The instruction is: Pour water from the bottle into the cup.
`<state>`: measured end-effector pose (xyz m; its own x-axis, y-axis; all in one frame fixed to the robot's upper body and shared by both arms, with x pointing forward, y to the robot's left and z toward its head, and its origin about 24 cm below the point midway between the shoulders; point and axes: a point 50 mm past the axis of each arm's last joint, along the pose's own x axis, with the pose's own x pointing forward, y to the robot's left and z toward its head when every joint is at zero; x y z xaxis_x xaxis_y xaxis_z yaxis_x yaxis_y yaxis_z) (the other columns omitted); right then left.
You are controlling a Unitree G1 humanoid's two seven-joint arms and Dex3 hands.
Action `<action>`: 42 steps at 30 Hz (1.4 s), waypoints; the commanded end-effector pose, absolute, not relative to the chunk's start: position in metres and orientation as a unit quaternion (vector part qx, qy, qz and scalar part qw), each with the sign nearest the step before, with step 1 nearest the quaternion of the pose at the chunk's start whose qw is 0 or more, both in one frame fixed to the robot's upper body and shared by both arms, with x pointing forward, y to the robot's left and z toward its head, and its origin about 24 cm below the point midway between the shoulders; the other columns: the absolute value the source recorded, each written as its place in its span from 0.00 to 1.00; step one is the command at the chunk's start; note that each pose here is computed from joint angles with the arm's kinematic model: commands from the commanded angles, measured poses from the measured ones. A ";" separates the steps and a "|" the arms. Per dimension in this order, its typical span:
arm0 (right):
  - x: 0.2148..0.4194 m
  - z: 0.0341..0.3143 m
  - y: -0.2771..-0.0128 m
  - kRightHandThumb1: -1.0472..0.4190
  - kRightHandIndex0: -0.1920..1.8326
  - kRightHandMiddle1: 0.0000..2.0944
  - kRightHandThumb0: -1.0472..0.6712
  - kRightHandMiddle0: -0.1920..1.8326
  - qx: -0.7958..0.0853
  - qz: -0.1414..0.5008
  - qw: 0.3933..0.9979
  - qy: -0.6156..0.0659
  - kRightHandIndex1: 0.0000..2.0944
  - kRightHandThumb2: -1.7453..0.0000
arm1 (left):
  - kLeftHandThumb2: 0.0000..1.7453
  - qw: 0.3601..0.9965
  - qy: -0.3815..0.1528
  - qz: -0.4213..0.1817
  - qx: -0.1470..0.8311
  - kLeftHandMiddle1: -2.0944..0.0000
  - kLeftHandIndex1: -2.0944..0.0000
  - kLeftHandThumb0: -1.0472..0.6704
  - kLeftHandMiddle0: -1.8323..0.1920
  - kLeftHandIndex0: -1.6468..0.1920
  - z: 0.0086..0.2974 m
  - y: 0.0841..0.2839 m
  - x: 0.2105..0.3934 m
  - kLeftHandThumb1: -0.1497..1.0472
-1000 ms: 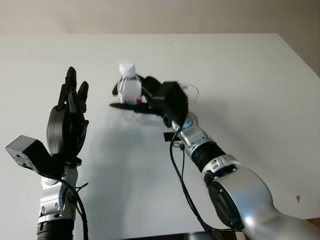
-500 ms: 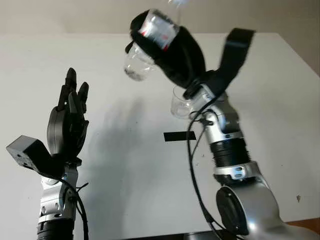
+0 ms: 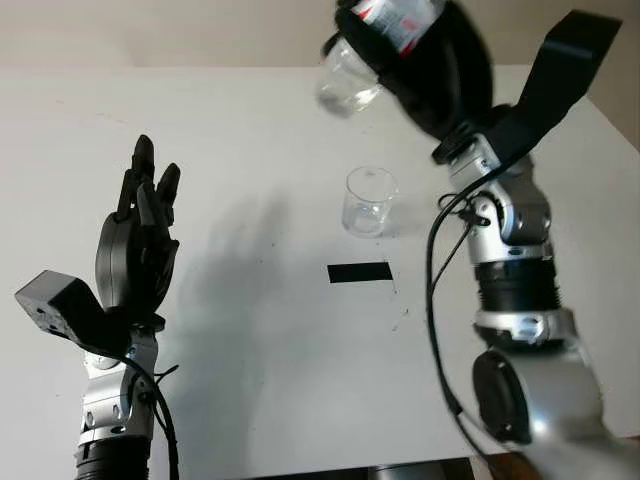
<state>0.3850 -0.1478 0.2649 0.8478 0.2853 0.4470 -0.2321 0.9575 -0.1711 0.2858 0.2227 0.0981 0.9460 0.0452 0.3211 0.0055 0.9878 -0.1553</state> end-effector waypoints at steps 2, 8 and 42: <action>0.390 0.284 -0.166 0.00 0.78 1.00 0.53 0.62 -0.102 0.096 0.955 -0.263 1.00 0.85 | 0.33 0.983 -0.169 0.011 -0.075 0.79 1.00 0.10 1.00 0.89 0.099 0.225 0.284 1.00; 0.397 0.285 -0.188 0.00 0.77 1.00 0.52 0.64 -0.168 0.043 0.951 -0.254 1.00 0.88 | 0.33 0.983 -0.170 0.010 -0.076 0.79 1.00 0.10 1.00 0.90 0.100 0.225 0.285 1.00; 0.409 0.205 -0.228 0.00 0.40 1.00 0.58 0.30 -0.498 -0.038 0.858 -0.120 1.00 0.93 | 0.33 0.983 -0.167 0.011 -0.072 0.79 1.00 0.10 1.00 0.90 0.099 0.227 0.281 1.00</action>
